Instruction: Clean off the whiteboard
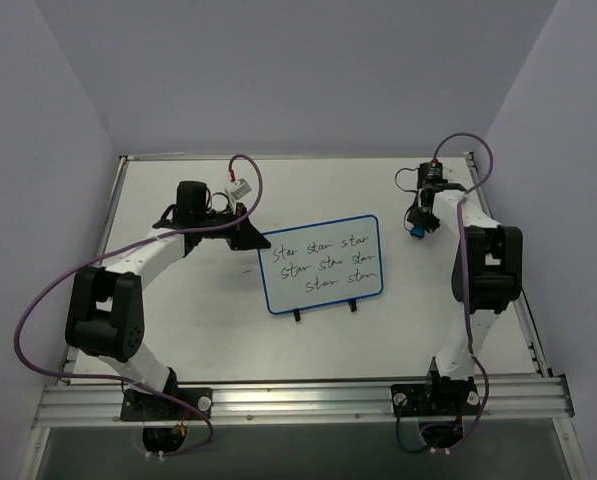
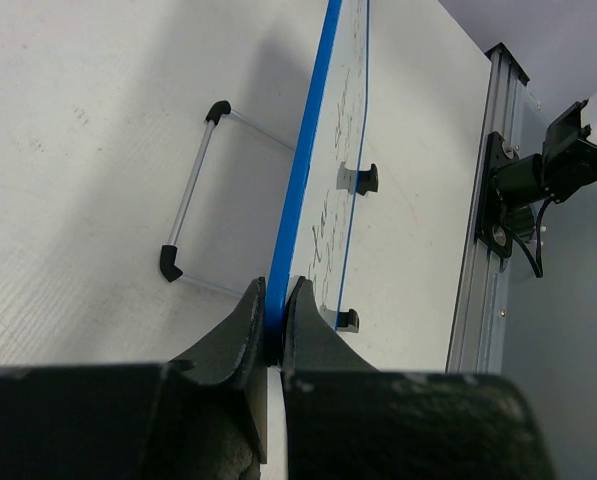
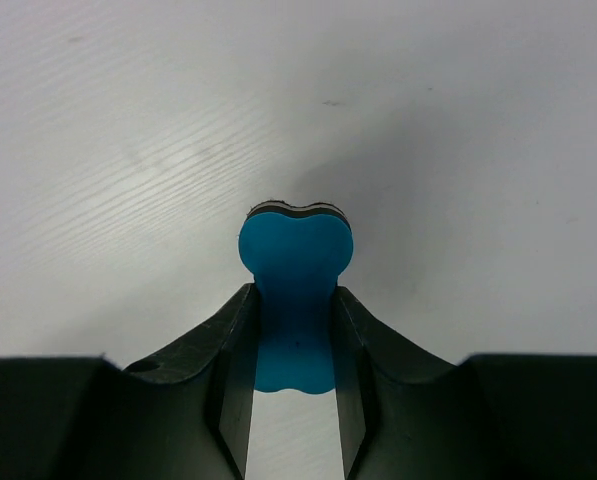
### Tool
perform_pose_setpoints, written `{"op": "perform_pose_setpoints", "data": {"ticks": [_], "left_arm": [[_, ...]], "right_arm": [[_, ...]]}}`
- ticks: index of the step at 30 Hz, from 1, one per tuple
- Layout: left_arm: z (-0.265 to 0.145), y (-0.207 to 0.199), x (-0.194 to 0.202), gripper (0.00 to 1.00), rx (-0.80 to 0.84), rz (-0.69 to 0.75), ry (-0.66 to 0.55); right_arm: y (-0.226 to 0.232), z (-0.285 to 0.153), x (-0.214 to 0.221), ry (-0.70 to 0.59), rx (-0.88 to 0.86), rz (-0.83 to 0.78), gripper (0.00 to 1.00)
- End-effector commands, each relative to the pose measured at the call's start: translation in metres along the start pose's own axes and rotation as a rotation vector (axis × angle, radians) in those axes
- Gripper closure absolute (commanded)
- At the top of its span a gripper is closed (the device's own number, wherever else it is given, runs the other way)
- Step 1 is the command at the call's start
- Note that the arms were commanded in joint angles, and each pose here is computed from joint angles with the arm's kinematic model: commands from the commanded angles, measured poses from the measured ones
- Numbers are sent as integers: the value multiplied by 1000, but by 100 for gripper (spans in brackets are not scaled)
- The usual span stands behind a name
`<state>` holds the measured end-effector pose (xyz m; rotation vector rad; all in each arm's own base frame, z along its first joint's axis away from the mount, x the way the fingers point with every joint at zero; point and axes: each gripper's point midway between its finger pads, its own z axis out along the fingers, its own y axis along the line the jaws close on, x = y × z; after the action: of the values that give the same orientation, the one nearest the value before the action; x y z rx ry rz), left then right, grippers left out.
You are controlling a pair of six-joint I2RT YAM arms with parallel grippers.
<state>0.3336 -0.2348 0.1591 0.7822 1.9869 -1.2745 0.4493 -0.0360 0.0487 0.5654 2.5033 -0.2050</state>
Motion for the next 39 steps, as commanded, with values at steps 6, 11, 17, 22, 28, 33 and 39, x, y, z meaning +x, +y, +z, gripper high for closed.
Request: {"op": "perform_pose_setpoints", "data": {"ticks": [6,11,17,22,28,33,39], "left_arm": [[-13,70,-4,98,-337,223,4],[-13,75,-1,98,-350,216,21],[-12,74,-1,98,-337,215,18],[-12,74,0,98,-337,213,23],[-13,74,2,98,-335,199,30],[-14,71,-1,98,-337,211,21],[-13,66,-4,98,-327,226,10]], "right_arm": [[58,-168,-12,-364,-92,-113,85],[102,-247,31,-511,-214,-196,86],[163,-286,100,-567,-406,-243,89],[223,-291,159,-570,-460,-328,89],[266,-282,186,-569,-480,-389,94],[292,-285,187,-584,-504,-394,95],[302,-271,188,-608,-475,-408,96]]}}
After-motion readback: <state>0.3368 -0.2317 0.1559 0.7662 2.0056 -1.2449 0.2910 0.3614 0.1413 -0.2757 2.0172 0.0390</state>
